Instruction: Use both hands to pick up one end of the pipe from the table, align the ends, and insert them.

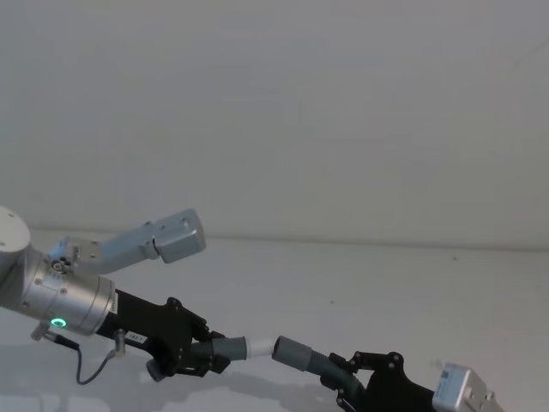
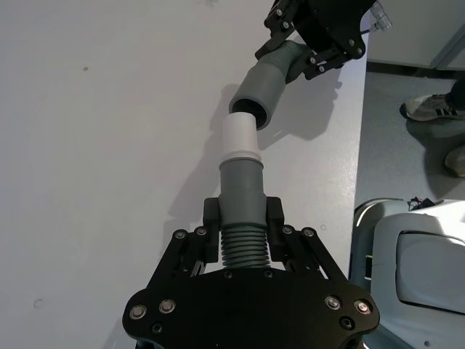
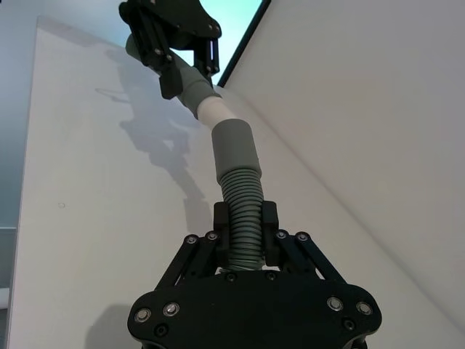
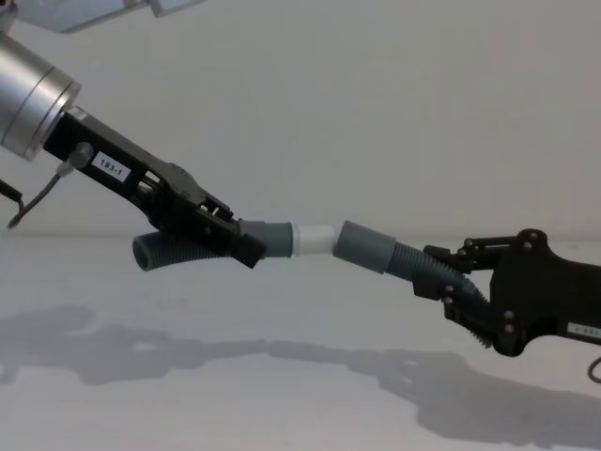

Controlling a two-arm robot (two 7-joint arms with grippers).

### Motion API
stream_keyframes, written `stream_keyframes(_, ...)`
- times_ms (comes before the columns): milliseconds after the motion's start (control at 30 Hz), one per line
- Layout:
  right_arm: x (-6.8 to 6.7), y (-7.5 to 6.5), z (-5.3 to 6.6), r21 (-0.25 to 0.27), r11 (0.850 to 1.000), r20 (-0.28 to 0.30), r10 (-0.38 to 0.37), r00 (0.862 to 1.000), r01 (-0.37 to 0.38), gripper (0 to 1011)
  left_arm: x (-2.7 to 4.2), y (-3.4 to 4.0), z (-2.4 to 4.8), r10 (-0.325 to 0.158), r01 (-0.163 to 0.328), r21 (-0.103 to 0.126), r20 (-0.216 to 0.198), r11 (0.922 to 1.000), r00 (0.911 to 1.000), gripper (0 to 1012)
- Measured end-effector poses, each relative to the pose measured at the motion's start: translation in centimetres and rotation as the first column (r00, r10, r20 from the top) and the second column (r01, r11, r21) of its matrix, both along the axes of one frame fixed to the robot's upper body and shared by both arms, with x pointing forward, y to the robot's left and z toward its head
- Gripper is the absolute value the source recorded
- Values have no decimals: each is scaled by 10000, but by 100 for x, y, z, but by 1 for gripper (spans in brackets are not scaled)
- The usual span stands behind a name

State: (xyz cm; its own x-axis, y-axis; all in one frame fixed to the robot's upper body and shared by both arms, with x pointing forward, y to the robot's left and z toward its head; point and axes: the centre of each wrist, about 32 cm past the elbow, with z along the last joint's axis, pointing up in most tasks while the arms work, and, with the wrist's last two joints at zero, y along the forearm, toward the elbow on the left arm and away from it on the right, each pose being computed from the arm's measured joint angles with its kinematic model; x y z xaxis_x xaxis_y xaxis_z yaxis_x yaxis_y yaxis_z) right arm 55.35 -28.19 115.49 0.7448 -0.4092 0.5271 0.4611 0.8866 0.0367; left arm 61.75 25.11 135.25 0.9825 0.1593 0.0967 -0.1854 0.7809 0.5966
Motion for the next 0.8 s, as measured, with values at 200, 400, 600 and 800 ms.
stream_keyframes(200,1,-10,-1,-31,9999,173,117,9998,-117,229,21,-7,2,-65,65,39,-35,10000,10000,336)
stream_keyframes(400,1,-15,0,-54,9998,356,209,9991,-207,229,43,-10,10,-145,146,82,-78,9999,9999,336)
stream_keyframes(600,0,-12,0,-98,9996,456,268,9986,-264,229,57,-13,19,-228,229,122,-113,9997,9997,336)
stream_keyframes(800,0,-6,1,-145,9995,511,284,9983,-277,229,66,-18,34,-318,320,165,-148,9994,9994,336)
